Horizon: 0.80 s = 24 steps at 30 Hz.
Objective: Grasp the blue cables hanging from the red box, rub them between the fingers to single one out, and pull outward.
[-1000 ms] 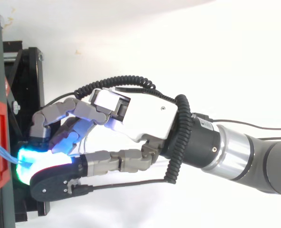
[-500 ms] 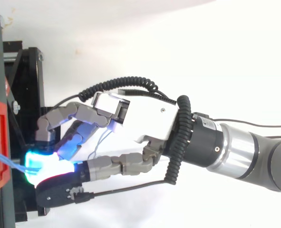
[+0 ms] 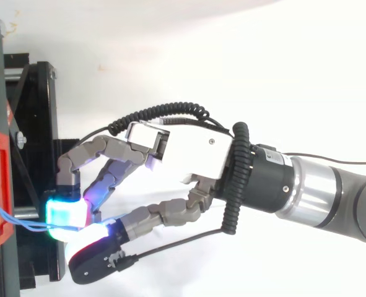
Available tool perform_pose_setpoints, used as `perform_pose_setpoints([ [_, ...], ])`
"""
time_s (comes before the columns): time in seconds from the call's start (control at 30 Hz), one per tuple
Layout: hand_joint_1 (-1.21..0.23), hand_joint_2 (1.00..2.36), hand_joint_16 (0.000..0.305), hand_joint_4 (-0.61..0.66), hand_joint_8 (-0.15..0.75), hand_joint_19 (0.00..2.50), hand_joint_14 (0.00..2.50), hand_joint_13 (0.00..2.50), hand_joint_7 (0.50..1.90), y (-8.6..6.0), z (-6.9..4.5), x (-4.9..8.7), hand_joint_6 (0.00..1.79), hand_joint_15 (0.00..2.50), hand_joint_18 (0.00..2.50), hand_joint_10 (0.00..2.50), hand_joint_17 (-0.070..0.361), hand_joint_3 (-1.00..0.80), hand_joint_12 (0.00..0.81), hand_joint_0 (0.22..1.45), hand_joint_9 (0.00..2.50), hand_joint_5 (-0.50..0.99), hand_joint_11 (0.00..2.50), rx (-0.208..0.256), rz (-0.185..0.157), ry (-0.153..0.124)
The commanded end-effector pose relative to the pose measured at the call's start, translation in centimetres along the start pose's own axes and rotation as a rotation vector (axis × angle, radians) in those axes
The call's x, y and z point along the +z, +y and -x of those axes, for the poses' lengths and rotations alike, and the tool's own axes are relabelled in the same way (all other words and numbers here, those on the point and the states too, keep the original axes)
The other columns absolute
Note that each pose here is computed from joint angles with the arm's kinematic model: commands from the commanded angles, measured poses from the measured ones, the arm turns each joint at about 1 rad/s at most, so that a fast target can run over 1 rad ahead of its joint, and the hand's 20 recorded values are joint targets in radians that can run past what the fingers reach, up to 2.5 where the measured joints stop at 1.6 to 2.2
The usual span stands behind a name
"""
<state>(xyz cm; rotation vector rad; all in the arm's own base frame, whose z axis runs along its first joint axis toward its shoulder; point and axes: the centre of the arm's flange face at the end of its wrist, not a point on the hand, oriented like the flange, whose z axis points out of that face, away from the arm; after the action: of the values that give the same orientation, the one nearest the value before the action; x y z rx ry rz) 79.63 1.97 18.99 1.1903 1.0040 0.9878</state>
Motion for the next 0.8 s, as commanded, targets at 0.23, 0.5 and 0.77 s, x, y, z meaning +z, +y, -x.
perform_pose_setpoints([
  [0.23, -0.71, 1.00, 0.049, 0.07, 0.274, 0.56, 0.02, 1.04, 1.04, 0.7, 0.5, -0.2, 0.89, 0.65, 0.91, 0.02, 0.109, -0.50, 0.373, 0.43, 1.21, -0.09, 0.77, -0.008, -0.019, 0.007],
  [0.5, -0.57, 1.00, 0.049, 0.05, 0.273, 0.58, 0.02, 1.04, 1.09, 0.8, 0.6, -0.1, 0.88, 0.64, 0.91, 0.02, 0.110, -0.50, 0.369, 0.44, 1.22, -0.08, 0.76, -0.009, -0.020, 0.008],
  [0.77, -0.72, 1.01, 0.041, 0.05, 0.247, 0.65, 0.03, 1.00, 1.15, 1.8, 1.3, -0.5, 0.89, 0.69, 0.84, 0.02, 0.092, -0.33, 0.336, 0.59, 1.15, -0.11, 0.80, -0.029, -0.055, 0.027],
])
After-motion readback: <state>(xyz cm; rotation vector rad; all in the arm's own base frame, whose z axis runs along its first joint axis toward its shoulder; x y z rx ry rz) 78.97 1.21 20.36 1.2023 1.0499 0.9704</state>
